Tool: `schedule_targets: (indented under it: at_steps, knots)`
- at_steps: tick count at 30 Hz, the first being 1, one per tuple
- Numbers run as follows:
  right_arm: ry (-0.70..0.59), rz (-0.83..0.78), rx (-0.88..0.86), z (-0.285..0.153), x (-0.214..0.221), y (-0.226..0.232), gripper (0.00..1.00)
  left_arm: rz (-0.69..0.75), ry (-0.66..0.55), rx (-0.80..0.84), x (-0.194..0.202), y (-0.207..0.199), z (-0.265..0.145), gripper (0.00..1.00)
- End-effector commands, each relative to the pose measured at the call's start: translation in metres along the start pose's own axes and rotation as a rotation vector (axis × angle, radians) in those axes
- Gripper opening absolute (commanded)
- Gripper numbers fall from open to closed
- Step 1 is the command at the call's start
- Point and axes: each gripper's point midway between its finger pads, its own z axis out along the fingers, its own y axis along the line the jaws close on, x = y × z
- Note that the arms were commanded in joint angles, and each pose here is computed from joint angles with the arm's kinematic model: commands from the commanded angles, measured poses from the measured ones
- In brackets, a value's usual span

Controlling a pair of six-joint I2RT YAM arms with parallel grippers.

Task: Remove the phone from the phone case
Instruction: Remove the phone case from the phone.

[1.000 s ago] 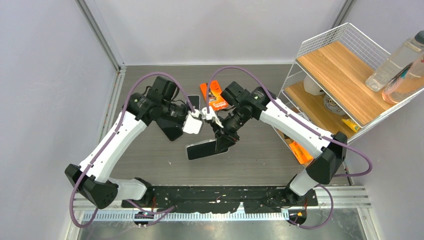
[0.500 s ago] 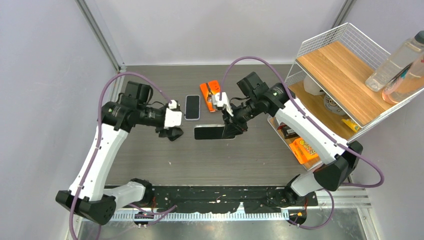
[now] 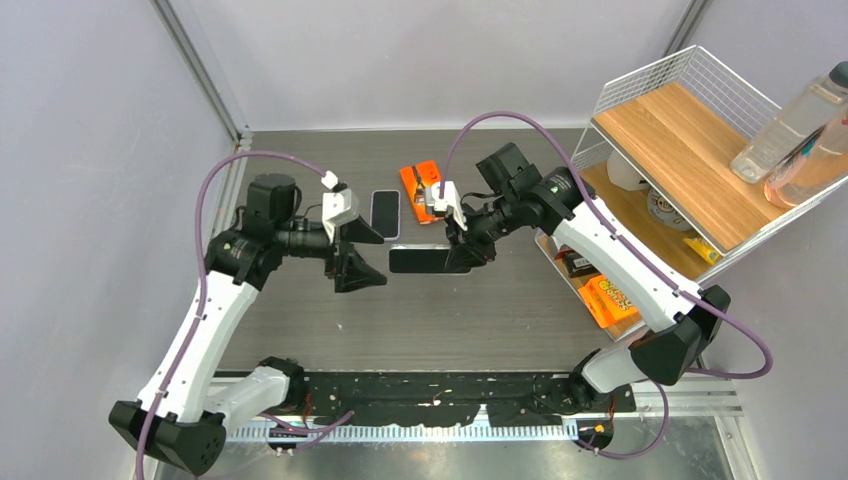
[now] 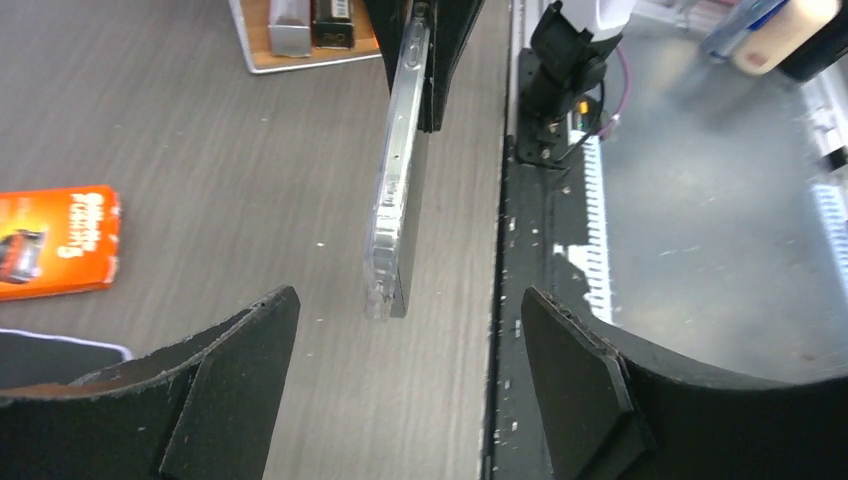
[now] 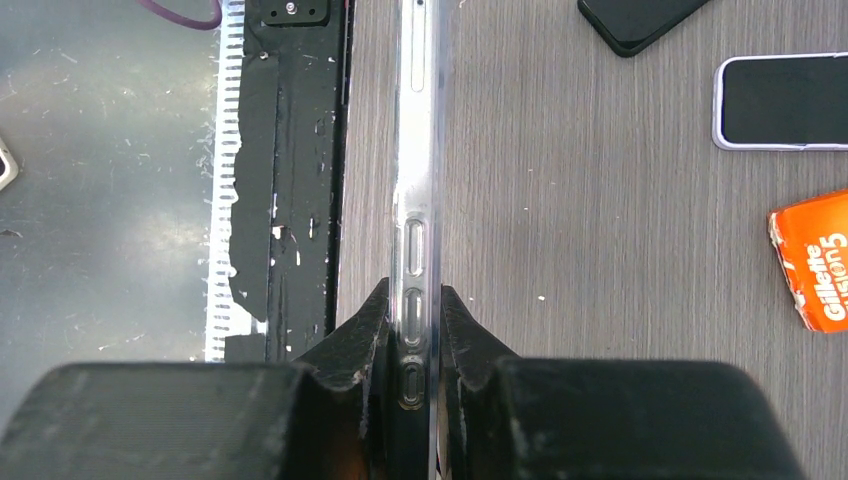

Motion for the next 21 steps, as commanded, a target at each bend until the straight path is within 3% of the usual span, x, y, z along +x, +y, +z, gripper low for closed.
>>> schedule_targets:
  at_steps: [1,11,21]
  knots:
    - [-0.093,-0.068,0.016,-0.010,-0.030,0.001,0.05,-0.137,-0.150,0.073,-0.030,0.000,0.010,0.85]
    - [-0.089,-0.054,-0.007,-0.004,-0.029,0.000,0.05,-0.263,-0.213,0.084,-0.029,0.012,0.021,0.71]
    - [-0.089,-0.049,-0.015,-0.003,-0.028,0.000,0.05,-0.276,-0.224,0.095,-0.024,0.014,0.024,0.44]
